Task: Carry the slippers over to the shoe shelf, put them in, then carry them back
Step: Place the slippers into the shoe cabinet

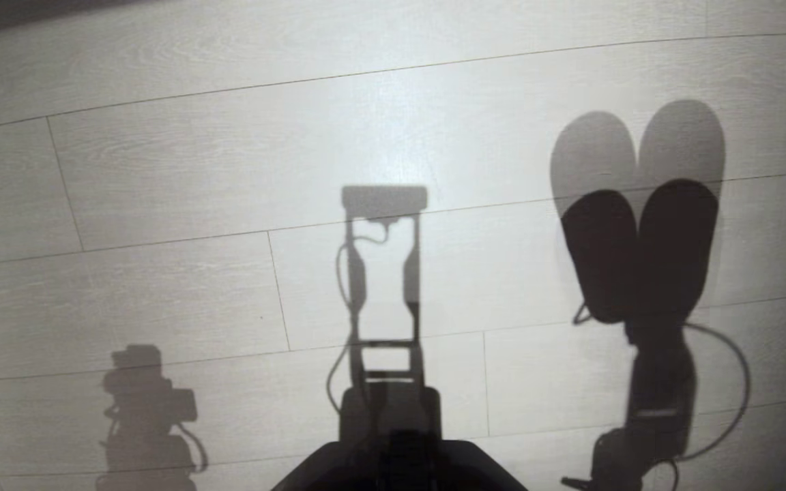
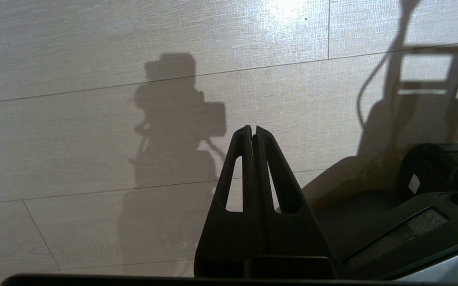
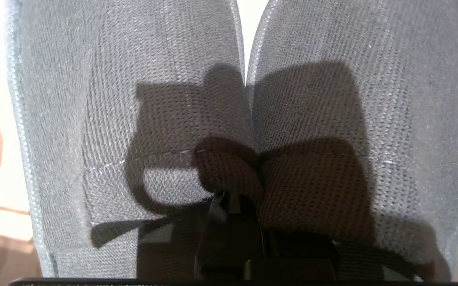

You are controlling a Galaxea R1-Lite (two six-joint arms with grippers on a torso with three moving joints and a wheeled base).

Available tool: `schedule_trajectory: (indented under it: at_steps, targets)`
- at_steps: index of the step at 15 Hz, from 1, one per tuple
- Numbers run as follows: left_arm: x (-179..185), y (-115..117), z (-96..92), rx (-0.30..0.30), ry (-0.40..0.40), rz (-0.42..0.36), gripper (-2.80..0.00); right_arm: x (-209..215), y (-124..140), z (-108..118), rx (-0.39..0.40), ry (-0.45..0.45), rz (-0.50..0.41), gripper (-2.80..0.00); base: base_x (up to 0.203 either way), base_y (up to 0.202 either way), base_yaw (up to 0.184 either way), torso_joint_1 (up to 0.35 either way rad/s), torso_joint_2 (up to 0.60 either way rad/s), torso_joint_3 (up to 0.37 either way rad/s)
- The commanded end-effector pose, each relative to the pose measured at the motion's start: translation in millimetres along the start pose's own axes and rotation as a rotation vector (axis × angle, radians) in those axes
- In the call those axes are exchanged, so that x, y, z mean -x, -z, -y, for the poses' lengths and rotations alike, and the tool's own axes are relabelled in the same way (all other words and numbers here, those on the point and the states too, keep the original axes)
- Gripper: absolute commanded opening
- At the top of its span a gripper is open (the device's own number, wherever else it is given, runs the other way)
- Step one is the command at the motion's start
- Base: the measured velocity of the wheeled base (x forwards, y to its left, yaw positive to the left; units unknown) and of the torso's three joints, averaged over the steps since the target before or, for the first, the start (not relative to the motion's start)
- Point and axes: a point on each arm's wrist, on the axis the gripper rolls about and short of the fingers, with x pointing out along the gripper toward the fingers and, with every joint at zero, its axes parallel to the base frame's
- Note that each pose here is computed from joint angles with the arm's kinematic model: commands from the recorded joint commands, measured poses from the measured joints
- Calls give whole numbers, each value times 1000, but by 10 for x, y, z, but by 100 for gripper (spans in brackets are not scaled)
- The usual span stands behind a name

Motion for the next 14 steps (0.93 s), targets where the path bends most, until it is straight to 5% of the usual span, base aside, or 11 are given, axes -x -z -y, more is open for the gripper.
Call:
schedule_trajectory:
  at_steps: [1,6,10,14]
  targets:
    - [-1,4,0,0,0,-1,-280,375,116,-52,10,26,64,-280,0,0,0,0,0,0]
    - [-1,4,0,0,0,-1,-280,752,713,-212,-8,-57,-7,-280,0,0,0,0,0,0]
    - [0,5,0,0,0,1,-280,1008,1459,-366,-42,-144,-164,-280,0,0,0,0,0,0]
    - [-1,4,0,2,0,-1,-280,1032,1679,-394,-58,-102,-227,-280,0,0,0,0,0,0]
